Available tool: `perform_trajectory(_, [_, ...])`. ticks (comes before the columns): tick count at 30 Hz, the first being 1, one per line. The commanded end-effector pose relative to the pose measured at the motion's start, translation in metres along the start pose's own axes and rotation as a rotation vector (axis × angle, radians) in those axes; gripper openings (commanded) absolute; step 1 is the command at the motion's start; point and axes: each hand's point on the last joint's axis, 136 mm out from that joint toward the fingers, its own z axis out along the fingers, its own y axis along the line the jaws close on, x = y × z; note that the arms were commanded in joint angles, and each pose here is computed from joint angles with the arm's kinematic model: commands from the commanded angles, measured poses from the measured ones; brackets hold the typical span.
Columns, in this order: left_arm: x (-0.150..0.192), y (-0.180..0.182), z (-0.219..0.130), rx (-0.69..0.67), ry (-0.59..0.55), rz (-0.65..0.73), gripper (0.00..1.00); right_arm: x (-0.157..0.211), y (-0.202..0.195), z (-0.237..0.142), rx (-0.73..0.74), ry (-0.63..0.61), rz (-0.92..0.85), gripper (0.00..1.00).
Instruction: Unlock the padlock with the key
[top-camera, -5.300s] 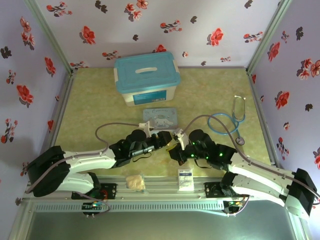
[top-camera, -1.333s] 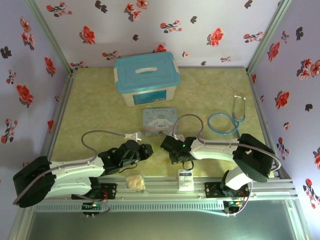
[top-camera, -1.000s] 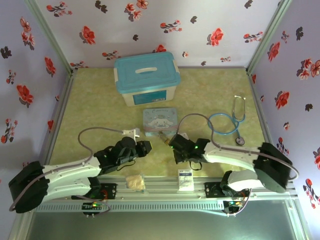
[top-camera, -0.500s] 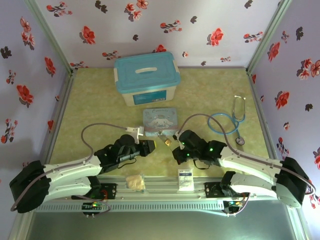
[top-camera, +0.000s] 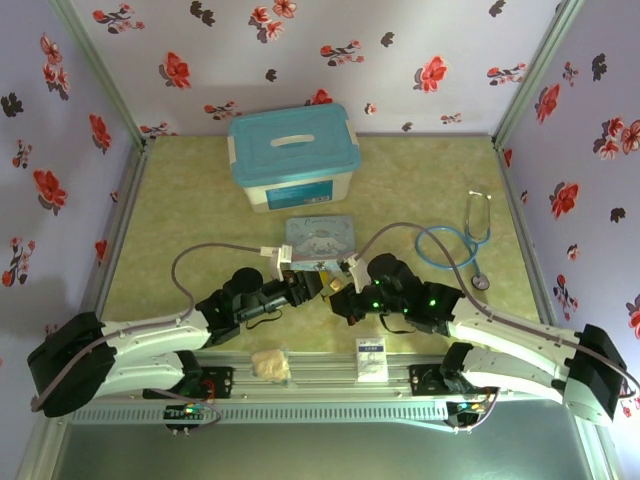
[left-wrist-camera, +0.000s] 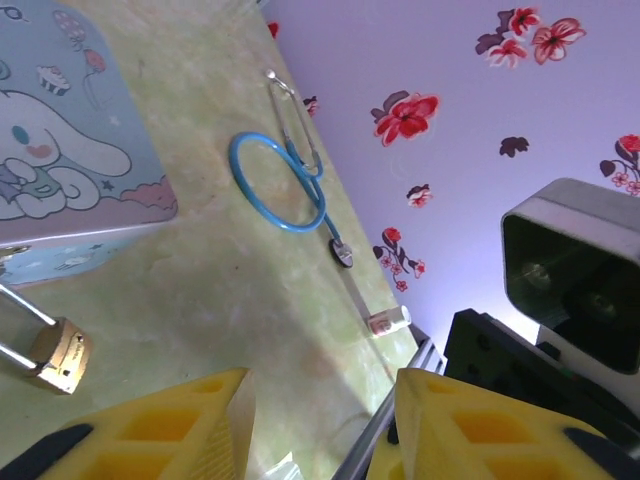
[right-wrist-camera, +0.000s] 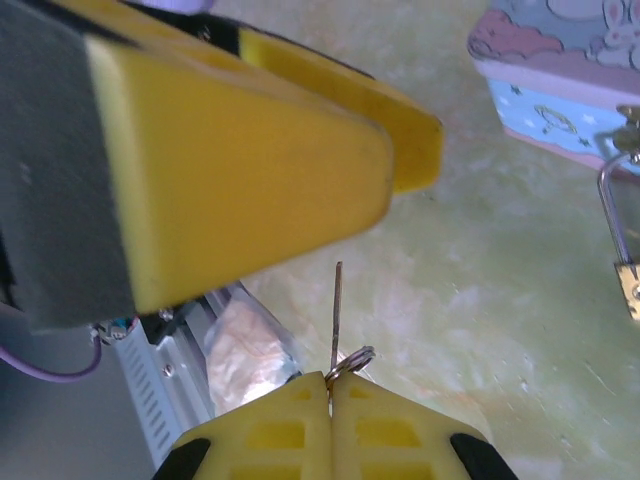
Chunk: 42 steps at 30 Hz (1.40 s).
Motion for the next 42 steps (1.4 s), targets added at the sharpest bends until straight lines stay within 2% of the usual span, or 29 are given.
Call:
perform_trajectory(1, [0.000, -0.011, -0.003, 0.058, -0.007, -0.001, 0.41, -0.009, 0.009, -0.005, -0.062, -0.059, 0.011, 0.00])
perform_trajectory(12, [0.000, -0.016, -0.011, 0.119, -0.037, -0.039, 0.26, -0.024, 0.009, -0.015, -0.120, -0.129, 0.047, 0.00])
perform_trajectory(25, [-0.001, -0.028, -0.010, 0.175, -0.038, -0.044, 0.25, -0.028, 0.009, -0.018, -0.167, -0.172, 0.084, 0.00])
perform_trajectory(32, [-0.001, -0.028, -0.011, 0.187, -0.041, -0.055, 0.11, -0.029, 0.006, -0.015, -0.180, -0.174, 0.104, 0.00])
perform_trajectory(35, [0.001, -0.027, -0.011, 0.184, -0.037, -0.058, 0.00, -0.031, 0.006, -0.015, -0.185, -0.186, 0.109, 0.00])
perform_trajectory(38, [0.000, -0.028, -0.012, 0.188, -0.039, -0.056, 0.00, -0.033, 0.005, -0.016, -0.185, -0.192, 0.112, 0.00])
perform_trajectory(39, [0.000, -0.029, -0.012, 0.190, -0.040, -0.055, 0.00, -0.033, 0.005, -0.016, -0.184, -0.195, 0.117, 0.11])
perform_trajectory(41, [-0.002, -0.030, -0.012, 0.189, -0.045, -0.055, 0.00, -0.039, 0.004, -0.020, -0.193, -0.232, 0.136, 0.49])
perform_trajectory(42, [-0.004, -0.030, -0.013, 0.184, -0.054, -0.057, 0.00, -0.043, 0.004, -0.023, -0.213, -0.271, 0.154, 0.63])
